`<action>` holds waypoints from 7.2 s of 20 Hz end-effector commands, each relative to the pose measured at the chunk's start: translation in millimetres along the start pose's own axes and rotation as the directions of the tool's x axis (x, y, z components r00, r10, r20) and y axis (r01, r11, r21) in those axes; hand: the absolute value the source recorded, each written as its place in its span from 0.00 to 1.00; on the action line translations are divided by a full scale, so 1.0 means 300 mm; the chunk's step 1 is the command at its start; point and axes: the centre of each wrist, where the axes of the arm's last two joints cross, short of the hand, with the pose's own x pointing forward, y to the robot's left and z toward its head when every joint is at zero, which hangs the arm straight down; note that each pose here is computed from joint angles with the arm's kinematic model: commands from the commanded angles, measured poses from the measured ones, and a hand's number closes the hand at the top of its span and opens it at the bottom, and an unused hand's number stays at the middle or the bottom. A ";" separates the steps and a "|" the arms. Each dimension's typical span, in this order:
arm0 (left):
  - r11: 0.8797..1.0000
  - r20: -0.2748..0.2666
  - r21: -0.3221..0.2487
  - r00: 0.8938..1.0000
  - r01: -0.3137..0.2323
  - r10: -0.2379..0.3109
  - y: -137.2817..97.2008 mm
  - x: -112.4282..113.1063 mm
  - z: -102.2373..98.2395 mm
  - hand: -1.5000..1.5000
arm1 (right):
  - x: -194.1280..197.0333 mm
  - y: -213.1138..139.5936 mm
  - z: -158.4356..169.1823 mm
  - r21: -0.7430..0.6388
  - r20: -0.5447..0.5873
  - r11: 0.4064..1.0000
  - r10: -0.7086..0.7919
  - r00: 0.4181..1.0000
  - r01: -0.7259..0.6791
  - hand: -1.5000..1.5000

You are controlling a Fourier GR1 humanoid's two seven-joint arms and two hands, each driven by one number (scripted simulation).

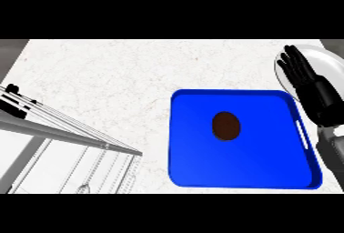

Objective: Pick the cupcake from the tray and place it in the plate

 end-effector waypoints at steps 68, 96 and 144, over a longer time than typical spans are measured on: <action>0.974 -0.180 -0.224 0.982 0.017 -0.059 -0.347 -0.104 0.114 0.50 | -0.119 0.308 -0.149 0.778 0.193 0.326 0.689 0.698 -0.537 0.00; 0.976 -0.176 -0.216 0.982 0.031 -0.070 -0.349 -0.136 0.161 0.50 | -0.068 -0.035 -0.267 0.176 -0.191 0.513 0.855 0.482 -0.840 1.00; 0.965 -0.133 -0.263 0.990 0.020 -0.057 -0.369 -0.097 0.108 0.50 | -0.084 -0.586 -0.032 0.091 -0.494 0.722 0.631 0.599 -0.685 0.00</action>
